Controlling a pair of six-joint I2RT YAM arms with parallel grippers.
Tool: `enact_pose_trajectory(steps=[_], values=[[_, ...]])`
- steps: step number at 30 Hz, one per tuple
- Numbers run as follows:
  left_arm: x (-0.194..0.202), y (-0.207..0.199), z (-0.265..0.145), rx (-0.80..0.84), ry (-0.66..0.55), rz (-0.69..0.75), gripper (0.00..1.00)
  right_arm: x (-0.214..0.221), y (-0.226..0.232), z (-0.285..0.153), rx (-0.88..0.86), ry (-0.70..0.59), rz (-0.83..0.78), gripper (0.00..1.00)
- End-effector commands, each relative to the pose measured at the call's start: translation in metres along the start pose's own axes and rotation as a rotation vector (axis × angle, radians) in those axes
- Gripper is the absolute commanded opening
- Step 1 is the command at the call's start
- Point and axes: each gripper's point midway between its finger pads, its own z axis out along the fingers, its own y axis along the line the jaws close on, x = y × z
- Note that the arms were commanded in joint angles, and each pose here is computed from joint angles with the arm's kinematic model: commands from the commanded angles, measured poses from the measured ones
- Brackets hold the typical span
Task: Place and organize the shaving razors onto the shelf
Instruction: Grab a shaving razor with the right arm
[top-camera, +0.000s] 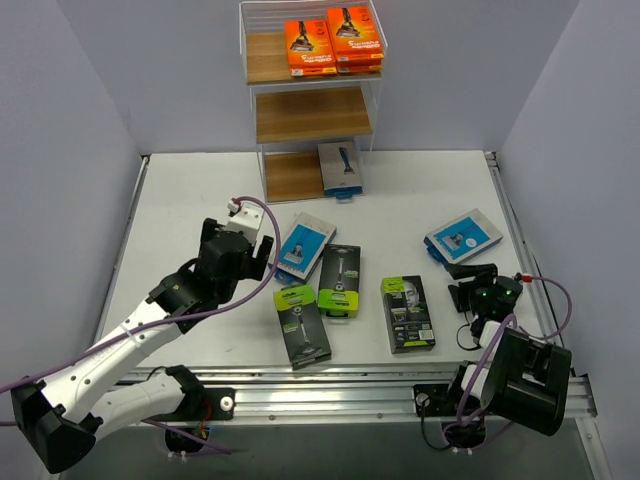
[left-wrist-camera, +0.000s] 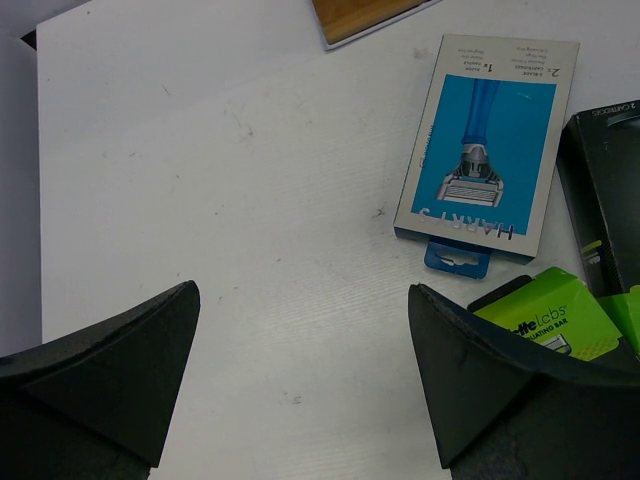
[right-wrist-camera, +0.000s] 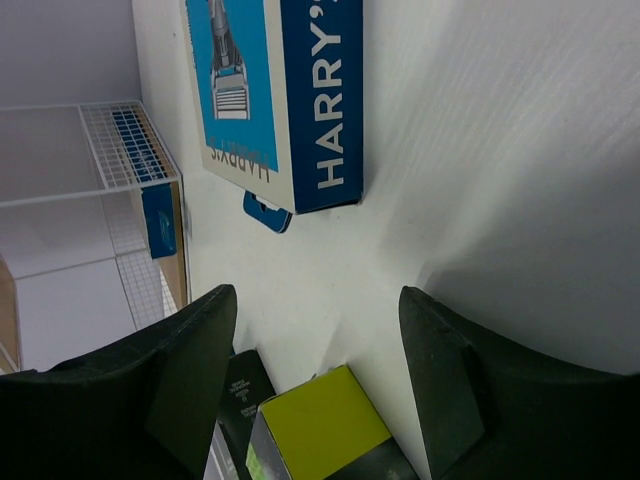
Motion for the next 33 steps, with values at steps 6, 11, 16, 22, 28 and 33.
enact_pose_trajectory(steps=[6, 11, 16, 22, 28, 33], values=[[-0.024, 0.000, -0.009, 0.027, -0.057, -0.040, 0.94, -0.013, 0.033, 0.025, -0.062, -0.075, 0.030, 0.57], [-0.024, -0.002, -0.009, 0.032, -0.056, -0.039, 0.94, -0.006, 0.035, 0.038, -0.081, -0.062, 0.042, 0.53], [-0.023, -0.004, -0.007, 0.042, -0.050, -0.035, 0.94, -0.007, 0.032, 0.044, -0.061, -0.077, 0.043, 0.48], [-0.024, -0.006, -0.008, 0.053, -0.052, -0.036, 0.94, -0.011, 0.033, 0.054, -0.043, -0.095, 0.046, 0.45], [-0.024, -0.008, -0.007, 0.059, -0.051, -0.034, 0.94, -0.005, 0.033, 0.067, -0.052, -0.088, 0.069, 0.37], [-0.024, -0.009, -0.007, 0.068, -0.052, -0.034, 0.94, 0.004, 0.034, 0.074, -0.059, -0.075, 0.079, 0.34]])
